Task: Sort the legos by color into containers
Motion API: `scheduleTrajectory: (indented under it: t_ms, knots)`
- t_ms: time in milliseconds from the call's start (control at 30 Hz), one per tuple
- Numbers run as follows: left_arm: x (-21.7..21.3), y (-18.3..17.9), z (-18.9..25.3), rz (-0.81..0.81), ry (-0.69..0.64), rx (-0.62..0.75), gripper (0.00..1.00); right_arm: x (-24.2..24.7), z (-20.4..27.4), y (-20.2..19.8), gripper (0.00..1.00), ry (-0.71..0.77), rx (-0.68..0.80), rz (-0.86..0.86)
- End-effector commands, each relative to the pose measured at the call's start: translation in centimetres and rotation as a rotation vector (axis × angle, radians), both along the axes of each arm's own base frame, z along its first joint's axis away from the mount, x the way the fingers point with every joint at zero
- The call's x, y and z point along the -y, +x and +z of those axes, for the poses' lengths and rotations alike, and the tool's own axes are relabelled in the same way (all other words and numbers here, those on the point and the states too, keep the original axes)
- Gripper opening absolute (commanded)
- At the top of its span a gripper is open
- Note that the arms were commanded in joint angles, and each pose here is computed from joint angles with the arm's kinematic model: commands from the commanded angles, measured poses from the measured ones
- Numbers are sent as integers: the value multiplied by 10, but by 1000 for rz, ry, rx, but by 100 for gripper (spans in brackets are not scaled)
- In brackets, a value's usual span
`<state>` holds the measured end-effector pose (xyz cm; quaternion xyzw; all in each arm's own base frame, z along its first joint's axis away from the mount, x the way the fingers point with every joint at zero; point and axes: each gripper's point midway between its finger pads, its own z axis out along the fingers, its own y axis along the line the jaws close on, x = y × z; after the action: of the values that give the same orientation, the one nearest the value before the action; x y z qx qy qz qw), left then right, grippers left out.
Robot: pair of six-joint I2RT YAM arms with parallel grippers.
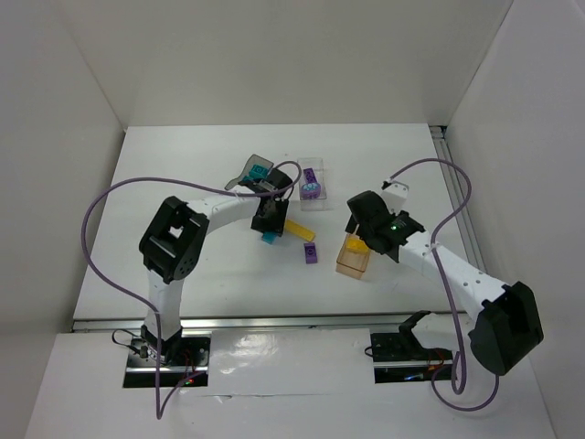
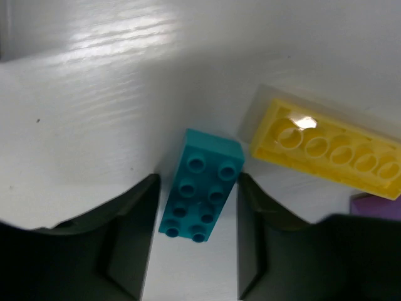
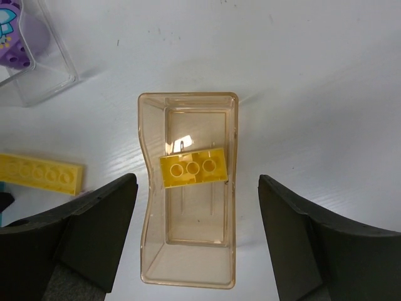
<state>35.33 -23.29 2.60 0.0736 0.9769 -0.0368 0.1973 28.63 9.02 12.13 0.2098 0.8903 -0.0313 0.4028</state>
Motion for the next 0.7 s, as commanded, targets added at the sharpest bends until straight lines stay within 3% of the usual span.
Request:
scheduleTrajectory:
  t_ms: [0, 100, 167, 400, 567, 667]
  knots:
    - [2, 12, -6, -13, 31, 14, 54, 10, 17, -5, 85, -22, 8, -14]
    - [-1, 10, 0, 0, 43, 10, 32, 7, 27, -5, 85, -4, 26, 0]
    - [-4, 12, 16, -6, 58, 28, 26, -3, 35, 3, 85, 6, 46, 71]
    - [-42, 57, 105, 83, 31, 165, 25, -70, 52, 17, 85, 26, 89, 424]
    - [-73, 90, 119, 166, 53, 183, 25, -130, 48, 28, 85, -13, 43, 682]
    - [-89, 112, 112, 215, 72, 176, 25, -148, 33, 35, 87, -61, 2, 731]
